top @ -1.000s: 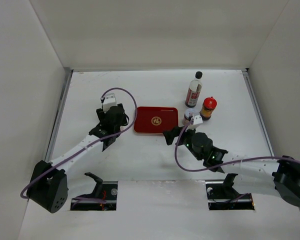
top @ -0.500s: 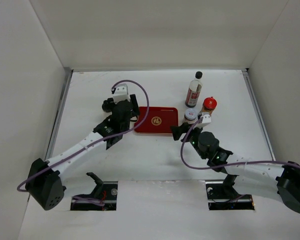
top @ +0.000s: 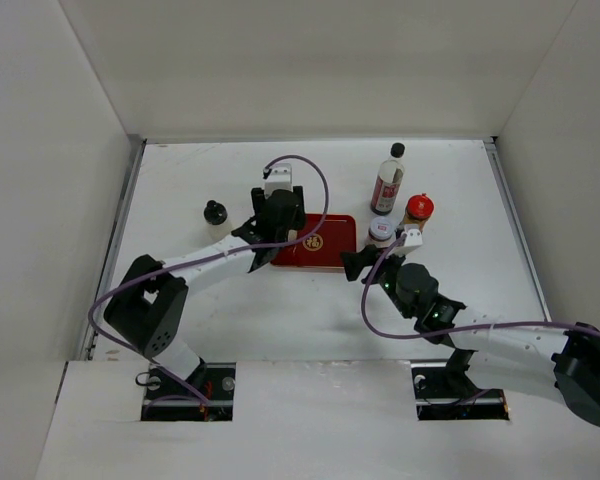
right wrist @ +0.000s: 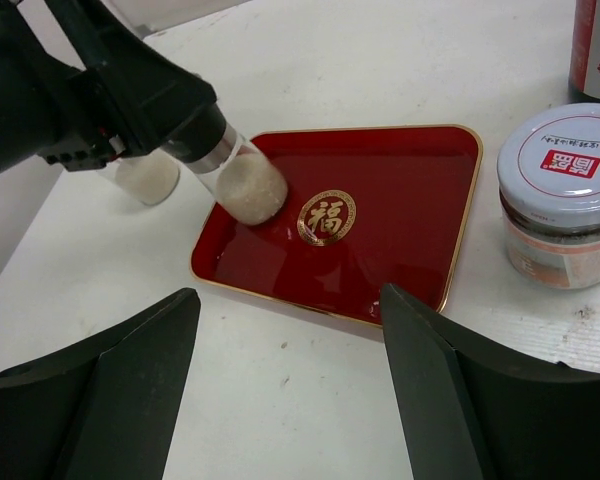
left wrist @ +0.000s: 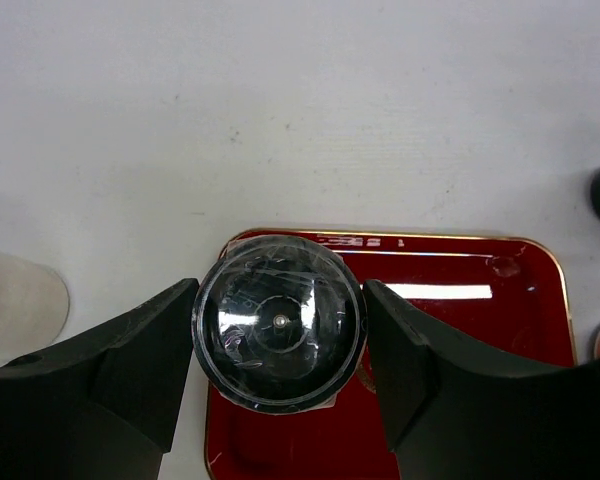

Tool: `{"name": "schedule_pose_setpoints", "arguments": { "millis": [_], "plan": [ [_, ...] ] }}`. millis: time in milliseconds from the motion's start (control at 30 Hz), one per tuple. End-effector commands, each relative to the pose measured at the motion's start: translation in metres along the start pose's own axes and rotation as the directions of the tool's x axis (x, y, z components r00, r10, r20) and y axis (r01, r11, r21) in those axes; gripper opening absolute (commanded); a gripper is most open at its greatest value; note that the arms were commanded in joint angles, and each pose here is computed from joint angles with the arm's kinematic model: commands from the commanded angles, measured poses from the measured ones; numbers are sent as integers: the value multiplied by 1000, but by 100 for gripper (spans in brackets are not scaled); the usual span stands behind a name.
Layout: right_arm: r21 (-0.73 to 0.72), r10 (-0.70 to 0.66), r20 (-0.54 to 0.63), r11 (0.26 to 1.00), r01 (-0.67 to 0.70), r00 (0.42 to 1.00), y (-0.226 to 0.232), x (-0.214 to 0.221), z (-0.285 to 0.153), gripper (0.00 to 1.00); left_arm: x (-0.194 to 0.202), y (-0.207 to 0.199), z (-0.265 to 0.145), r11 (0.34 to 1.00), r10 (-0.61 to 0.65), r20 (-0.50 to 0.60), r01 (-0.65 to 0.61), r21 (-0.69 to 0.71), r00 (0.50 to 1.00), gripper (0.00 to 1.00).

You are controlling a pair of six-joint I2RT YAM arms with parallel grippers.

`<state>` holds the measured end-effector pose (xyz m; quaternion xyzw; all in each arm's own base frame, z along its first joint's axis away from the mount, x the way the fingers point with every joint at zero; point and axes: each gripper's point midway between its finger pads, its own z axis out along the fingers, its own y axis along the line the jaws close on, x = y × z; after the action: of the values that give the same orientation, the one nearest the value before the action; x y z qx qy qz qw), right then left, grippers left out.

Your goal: Organize the condiment bottles

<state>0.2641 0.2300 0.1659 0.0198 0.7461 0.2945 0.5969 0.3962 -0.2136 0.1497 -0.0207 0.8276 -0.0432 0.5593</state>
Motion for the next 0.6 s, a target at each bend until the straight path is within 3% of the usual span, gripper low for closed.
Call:
{"name": "schedule_pose_setpoints", "arguments": {
  "millis": [0, 300, 400, 567],
  "plan": [
    [-26, 34, 47, 999, -32, 998, 7, -12, 2, 79, -71, -21, 0, 993, -104, 175, 94, 67, 979, 28],
    [-29, 26, 30, 999, -25, 999, 9, -8, 5, 80, -55, -20, 12, 997, -65, 166, 58, 46, 984, 37],
    [-28, 23, 24, 999, -22, 999, 9, -6, 6, 80, -49, -18, 17, 999, -42, 155, 37, 34, 987, 48],
    [-31, 27, 29, 999, -26, 999, 9, -7, 5, 80, -48, -15, 12, 1000, -23, 163, 22, 6, 986, 75]
  ]
}}
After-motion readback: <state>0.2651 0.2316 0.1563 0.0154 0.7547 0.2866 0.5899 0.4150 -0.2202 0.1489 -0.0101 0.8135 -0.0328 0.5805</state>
